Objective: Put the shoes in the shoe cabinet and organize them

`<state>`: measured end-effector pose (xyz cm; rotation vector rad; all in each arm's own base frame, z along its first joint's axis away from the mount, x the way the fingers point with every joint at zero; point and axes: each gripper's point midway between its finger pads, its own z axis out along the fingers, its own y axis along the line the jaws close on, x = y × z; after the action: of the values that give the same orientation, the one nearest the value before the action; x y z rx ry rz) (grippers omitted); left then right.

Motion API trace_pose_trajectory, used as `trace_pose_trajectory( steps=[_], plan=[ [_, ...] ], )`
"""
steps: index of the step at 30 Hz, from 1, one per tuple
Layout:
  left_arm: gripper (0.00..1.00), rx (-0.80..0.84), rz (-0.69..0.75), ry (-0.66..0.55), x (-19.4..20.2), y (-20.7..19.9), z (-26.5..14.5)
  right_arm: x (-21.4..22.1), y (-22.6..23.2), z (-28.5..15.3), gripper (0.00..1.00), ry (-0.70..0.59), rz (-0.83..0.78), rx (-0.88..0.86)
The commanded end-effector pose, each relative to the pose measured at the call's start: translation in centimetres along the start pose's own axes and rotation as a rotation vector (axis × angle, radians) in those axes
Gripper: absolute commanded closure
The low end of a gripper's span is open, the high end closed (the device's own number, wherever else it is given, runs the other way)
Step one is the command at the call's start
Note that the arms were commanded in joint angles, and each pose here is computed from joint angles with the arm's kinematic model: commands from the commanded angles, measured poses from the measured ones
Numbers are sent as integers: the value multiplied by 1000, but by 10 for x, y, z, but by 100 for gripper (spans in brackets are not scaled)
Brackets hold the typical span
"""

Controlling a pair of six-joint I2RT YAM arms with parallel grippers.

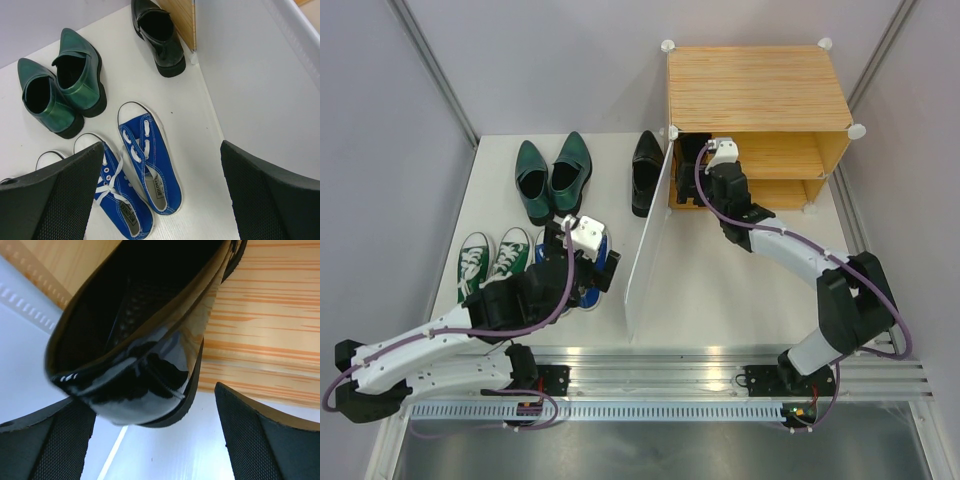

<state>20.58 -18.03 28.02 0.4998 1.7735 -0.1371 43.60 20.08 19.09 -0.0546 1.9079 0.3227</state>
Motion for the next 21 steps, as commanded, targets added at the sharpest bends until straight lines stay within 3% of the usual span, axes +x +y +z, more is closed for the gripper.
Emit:
trace_pose_trajectory(
  steps=[1,3,15,21],
  plan=[
    [0,8,26,-11,-9,0,0,-32,2,11,3,-99,-17,26],
    [0,7,32,-6,-8,-2,1,-34,2,15,5,-113,-21,28],
    [0,-1,81,32,2,-7,9,-43,6,23,48,-160,-73,6],
    [0,-12,91,40,4,-6,11,-47,8,26,56,-189,-99,-6]
  ],
)
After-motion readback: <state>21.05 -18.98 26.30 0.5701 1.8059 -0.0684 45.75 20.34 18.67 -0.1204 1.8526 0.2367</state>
